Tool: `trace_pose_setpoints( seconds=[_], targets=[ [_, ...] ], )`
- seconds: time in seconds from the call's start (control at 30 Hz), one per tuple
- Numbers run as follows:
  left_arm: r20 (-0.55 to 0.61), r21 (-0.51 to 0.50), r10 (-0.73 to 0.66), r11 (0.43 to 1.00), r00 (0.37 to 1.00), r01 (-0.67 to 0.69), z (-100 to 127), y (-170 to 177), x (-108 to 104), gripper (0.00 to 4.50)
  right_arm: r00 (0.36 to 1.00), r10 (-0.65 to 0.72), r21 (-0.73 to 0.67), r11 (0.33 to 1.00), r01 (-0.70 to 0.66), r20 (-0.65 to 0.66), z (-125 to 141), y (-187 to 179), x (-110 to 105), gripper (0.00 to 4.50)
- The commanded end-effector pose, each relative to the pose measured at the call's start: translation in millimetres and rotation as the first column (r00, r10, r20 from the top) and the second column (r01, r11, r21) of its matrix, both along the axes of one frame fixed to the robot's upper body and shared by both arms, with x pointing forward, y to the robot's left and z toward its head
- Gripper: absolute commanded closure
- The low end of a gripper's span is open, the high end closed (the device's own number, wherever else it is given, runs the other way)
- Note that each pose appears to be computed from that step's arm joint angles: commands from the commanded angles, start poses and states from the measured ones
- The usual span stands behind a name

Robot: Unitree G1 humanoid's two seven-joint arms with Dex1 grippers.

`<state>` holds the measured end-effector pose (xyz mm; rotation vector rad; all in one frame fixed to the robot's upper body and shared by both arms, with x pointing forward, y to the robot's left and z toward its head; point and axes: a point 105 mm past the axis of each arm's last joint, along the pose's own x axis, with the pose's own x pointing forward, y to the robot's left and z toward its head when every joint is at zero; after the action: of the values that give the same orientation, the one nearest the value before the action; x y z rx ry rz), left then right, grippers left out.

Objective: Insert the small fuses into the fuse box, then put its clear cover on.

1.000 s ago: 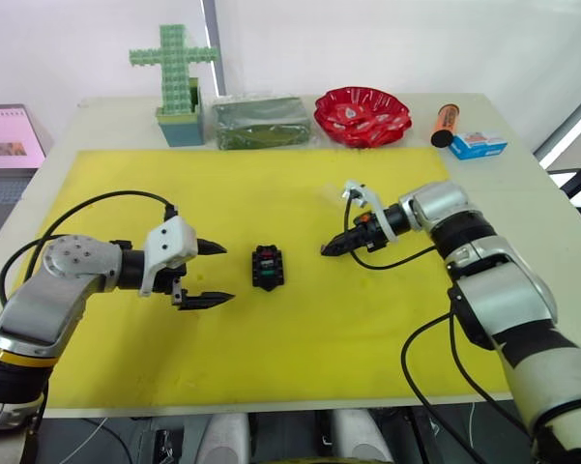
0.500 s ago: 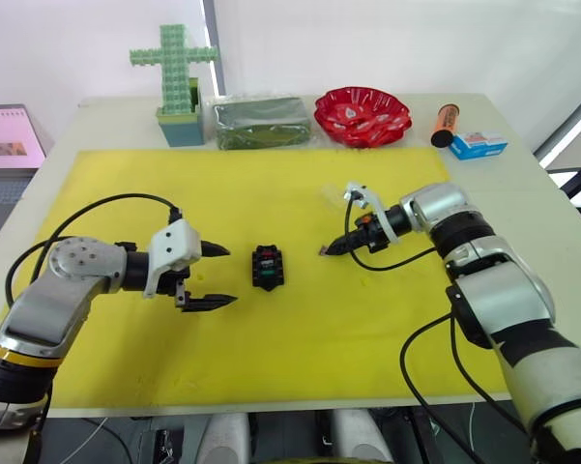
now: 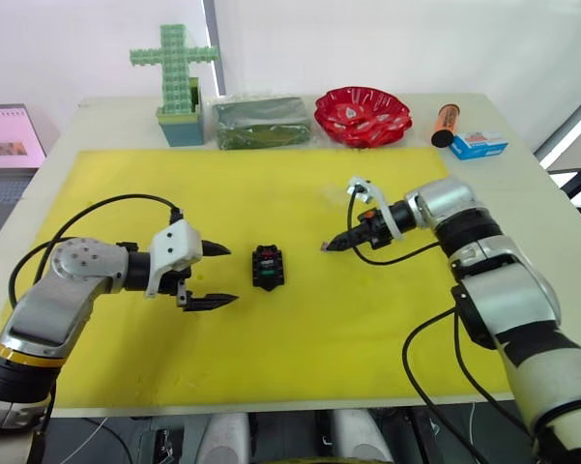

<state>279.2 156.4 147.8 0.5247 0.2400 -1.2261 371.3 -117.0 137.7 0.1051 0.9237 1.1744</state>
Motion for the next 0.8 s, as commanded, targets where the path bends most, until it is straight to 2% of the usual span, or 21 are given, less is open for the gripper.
trace_pose_setpoints(
  seconds=[0.03, 0.2, 0.3, 0.37, 0.6, 0.8],
  targets=[
    [0.032, -0.001, -0.012, 1.0, 0.999, 0.012, 4.6, -1.9, 0.1, 0.0, 0.999, -0.048, 0.052, 0.997, 0.048, -0.014, 9.7, -2.1, -2.0, 4.5],
    [0.032, 0.002, -0.012, 1.0, 0.999, 0.012, 3.4, -1.9, -1.2, 0.0, 0.991, -0.115, 0.092, 0.989, 0.12, -0.063, 14.1, -2.8, -16.5, 4.5],
    [0.032, 0.002, -0.009, 1.0, 0.999, 0.009, 2.9, -1.4, -2.5, 0.0, 0.972, -0.208, 0.116, 0.968, 0.221, -0.112, 18.6, -1.2, -28.7, 4.5],
    [0.031, 0.0, -0.007, 1.0, 1.0, 0.007, 2.4, -1.2, -3.3, 0.0, 0.96, -0.262, 0.135, 0.952, 0.273, -0.094, 22.2, -0.8, -36.5, 4.5],
    [0.042, -0.008, -0.015, 1.0, 0.999, 0.015, 2.1, -3.4, -2.9, 0.0, 0.91, -0.413, 0.243, 0.882, 0.404, -0.014, 23.2, -0.7, -40.5, 4.5],
    [0.062, -0.016, -0.03, 0.999, 0.998, 0.031, 6.6, -6.2, 0.8, 0.0, 0.835, -0.551, 0.281, 0.8, 0.53, -0.006, 5.1, 6.3, -60.6, 4.5]
  ],
)
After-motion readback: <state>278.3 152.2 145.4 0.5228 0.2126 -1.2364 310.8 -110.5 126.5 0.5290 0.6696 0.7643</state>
